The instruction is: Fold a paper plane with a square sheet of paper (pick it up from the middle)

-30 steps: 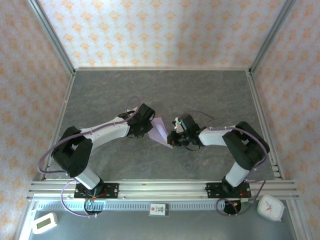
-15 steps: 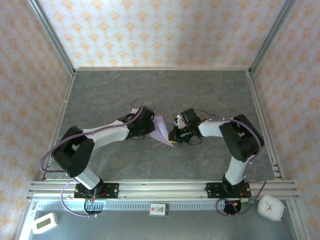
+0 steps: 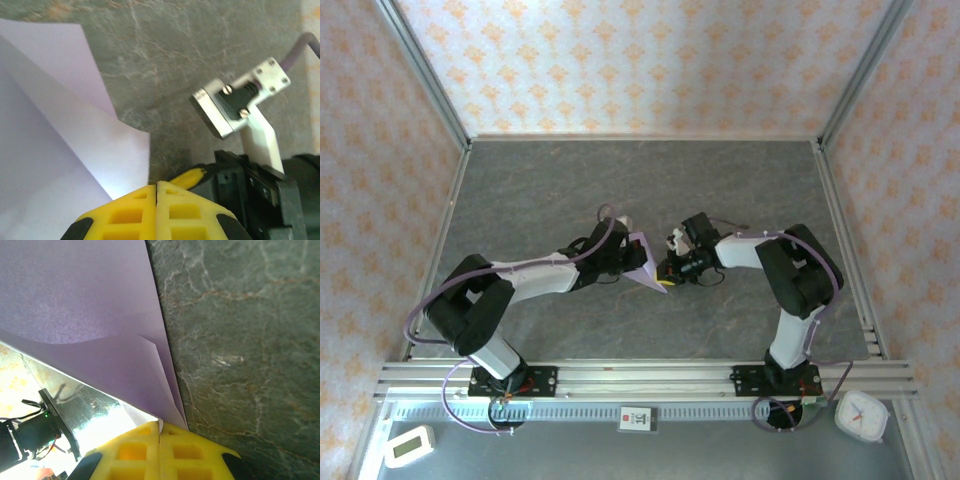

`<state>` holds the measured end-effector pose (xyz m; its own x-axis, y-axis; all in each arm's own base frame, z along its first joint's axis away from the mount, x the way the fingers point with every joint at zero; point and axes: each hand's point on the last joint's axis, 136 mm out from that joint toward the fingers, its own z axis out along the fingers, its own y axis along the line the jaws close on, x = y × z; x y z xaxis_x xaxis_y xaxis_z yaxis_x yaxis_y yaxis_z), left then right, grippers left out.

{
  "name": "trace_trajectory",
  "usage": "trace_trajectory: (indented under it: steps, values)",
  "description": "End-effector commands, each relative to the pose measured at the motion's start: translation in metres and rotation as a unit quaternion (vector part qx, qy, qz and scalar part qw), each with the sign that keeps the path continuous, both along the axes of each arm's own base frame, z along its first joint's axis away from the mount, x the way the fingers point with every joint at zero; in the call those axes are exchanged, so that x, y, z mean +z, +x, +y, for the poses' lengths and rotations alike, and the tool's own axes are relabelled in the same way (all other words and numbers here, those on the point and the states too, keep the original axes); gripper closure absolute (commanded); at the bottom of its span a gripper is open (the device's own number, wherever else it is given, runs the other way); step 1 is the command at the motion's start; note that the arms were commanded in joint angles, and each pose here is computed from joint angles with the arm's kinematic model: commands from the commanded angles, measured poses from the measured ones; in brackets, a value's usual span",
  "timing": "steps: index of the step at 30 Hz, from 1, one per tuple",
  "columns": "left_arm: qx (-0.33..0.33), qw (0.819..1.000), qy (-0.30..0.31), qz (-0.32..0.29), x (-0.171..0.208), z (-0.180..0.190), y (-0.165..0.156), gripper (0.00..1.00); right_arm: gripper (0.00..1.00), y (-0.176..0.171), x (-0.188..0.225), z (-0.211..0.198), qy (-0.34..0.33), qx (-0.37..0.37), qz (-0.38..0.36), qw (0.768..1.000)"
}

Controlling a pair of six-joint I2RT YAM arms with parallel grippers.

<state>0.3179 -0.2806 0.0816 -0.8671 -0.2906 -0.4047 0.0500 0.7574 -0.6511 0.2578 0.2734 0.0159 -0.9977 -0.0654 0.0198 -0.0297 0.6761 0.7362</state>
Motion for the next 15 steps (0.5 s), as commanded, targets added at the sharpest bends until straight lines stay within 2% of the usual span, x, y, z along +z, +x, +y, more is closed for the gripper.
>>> trace_trajectory:
  steps: [1, 15]
  values:
    - [-0.031, 0.999, -0.025, -0.024, 0.006, -0.014, -0.002, 1.00, 1.00, -0.029, -0.065, -0.038, -0.123, -0.014, 0.064, 0.990]
    - [-0.053, 0.998, -0.016, -0.012, -0.019, -0.018, -0.007, 1.00, 1.00, -0.033, -0.075, -0.041, -0.129, -0.012, 0.079, 0.988]
